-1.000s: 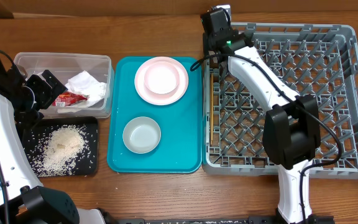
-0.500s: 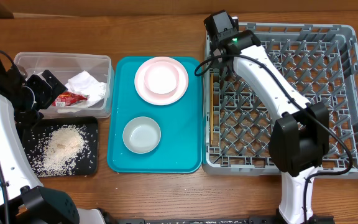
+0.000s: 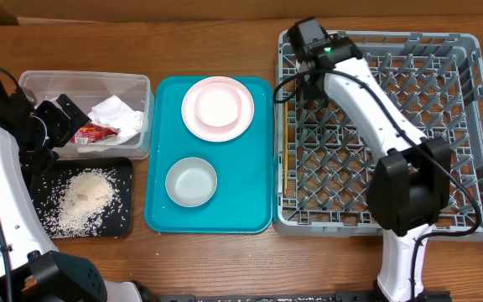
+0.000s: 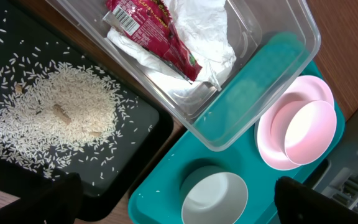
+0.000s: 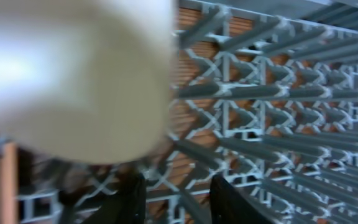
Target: Sort waste into correct bins and load items into the dishwasher
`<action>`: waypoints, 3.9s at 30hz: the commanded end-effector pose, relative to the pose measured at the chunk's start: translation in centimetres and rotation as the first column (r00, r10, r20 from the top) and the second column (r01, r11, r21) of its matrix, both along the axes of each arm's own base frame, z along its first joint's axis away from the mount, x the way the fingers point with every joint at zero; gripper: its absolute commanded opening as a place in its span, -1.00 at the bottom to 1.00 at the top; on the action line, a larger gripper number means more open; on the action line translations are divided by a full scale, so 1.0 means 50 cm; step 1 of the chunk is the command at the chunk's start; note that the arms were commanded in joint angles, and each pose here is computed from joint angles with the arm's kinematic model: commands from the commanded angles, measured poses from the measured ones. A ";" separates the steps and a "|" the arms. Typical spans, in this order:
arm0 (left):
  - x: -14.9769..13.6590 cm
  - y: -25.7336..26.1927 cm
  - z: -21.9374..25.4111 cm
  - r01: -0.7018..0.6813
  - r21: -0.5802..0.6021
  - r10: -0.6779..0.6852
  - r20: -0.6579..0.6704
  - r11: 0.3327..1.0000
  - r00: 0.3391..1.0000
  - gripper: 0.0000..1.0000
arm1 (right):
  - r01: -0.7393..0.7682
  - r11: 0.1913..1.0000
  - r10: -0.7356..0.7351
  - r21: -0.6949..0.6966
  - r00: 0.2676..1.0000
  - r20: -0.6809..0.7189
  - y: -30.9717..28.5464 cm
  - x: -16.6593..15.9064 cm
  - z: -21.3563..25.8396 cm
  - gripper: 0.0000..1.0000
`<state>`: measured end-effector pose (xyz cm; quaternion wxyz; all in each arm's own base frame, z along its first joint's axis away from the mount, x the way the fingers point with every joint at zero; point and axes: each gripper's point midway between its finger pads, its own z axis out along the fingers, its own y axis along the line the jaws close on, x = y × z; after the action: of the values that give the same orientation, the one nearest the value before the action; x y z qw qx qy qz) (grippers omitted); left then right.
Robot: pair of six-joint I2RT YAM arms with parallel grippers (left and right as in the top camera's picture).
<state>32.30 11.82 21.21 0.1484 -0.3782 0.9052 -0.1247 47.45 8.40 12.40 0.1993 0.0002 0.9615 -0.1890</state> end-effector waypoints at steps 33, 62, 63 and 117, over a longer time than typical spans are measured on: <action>0.005 0.007 0.018 -0.015 0.014 0.014 0.026 1.000 1.000 1.00 | -0.061 0.902 0.016 0.427 0.994 0.108 0.069 0.051 0.031 -0.92; 0.005 0.007 0.018 -0.015 0.014 0.014 0.026 1.000 1.000 1.00 | -0.076 0.874 -0.059 0.481 0.964 0.261 -0.019 0.065 0.214 -0.08; 0.005 0.007 0.018 -0.015 0.014 0.014 0.026 1.000 1.000 1.00 | -0.107 0.861 -0.039 0.497 0.960 0.276 -0.011 0.062 0.230 -0.01; 0.005 0.007 0.018 -0.015 0.014 0.014 0.026 1.000 1.000 1.00 | -0.181 0.764 0.102 0.619 0.982 0.161 0.061 0.098 0.046 -0.84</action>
<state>32.30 11.82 21.21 0.1484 -0.3782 0.9052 -0.1247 52.26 11.49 14.68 0.2560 0.0072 0.9536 0.1584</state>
